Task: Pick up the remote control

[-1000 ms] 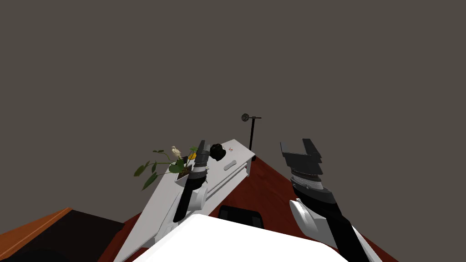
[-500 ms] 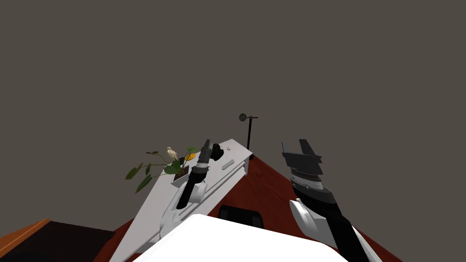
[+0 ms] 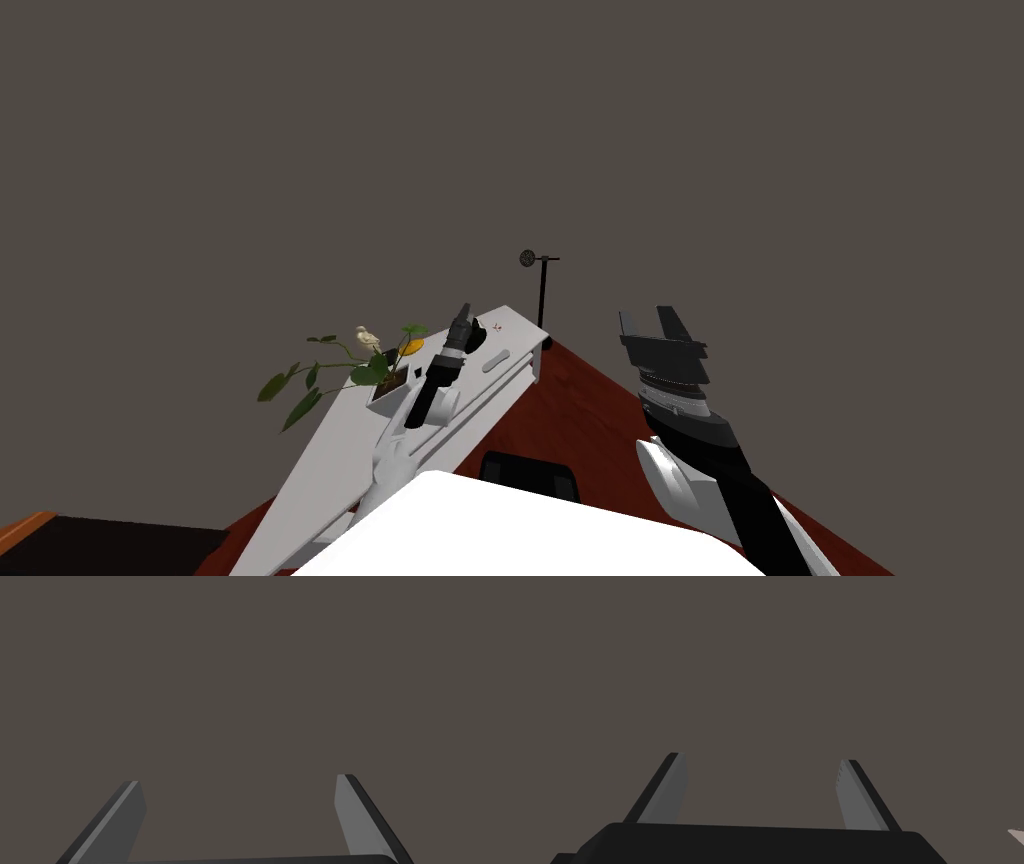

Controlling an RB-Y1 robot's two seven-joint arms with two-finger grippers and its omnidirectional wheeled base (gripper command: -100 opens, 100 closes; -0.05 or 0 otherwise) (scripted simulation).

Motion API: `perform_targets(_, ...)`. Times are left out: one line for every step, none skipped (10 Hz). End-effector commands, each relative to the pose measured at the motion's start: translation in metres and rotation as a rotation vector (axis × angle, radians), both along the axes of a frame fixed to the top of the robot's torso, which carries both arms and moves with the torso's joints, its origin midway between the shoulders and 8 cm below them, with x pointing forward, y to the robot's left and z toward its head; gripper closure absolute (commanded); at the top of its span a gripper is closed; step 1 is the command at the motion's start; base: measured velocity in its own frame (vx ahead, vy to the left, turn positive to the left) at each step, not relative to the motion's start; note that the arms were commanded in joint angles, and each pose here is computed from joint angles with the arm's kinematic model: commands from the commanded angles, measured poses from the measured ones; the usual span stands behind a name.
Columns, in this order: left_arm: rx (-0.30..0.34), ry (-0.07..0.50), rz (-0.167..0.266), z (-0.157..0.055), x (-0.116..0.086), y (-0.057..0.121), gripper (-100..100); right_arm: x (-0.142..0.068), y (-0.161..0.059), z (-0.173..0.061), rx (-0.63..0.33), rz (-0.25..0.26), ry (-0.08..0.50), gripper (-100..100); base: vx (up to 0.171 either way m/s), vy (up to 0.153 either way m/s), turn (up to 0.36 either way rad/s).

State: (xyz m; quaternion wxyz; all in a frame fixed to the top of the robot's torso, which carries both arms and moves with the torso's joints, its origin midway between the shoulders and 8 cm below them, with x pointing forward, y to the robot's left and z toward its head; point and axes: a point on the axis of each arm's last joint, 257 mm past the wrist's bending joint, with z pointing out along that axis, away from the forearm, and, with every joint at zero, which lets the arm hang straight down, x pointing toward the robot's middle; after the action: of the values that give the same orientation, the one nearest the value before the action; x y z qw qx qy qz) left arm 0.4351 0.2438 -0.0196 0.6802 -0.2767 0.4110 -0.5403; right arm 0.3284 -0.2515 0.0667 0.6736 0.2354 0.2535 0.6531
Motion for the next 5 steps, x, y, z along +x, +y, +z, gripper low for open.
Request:
perform_targets(0.006,0.046,0.004,-0.01,0.019,0.003,-100,0.0,0.0,0.0,0.0,0.0,0.0,0,-0.023,-0.048,-0.163)
perform_targets(0.005,0.056,0.005,-0.01,0.023,0.003,-100,0.0,0.0,0.0,0.0,0.0,0.0,0,-0.019,-0.039,-0.039)
perform_targets(0.006,0.085,0.01,-0.017,0.036,0.005,-100,0.0,0.0,0.0,0.0,0.0,0.0,0,-0.02,-0.039,-0.071)
perform_targets(0.005,0.094,0.012,-0.018,0.039,0.005,-100,0.0,0.0,0.0,0.0,0.0,0.0,0,-0.019,-0.036,-0.052)
perform_targets(0.003,0.128,0.019,-0.023,0.054,0.008,-100,0.0,0.0,0.0,0.0,0.0,0.0,0,-0.015,-0.043,-0.101)
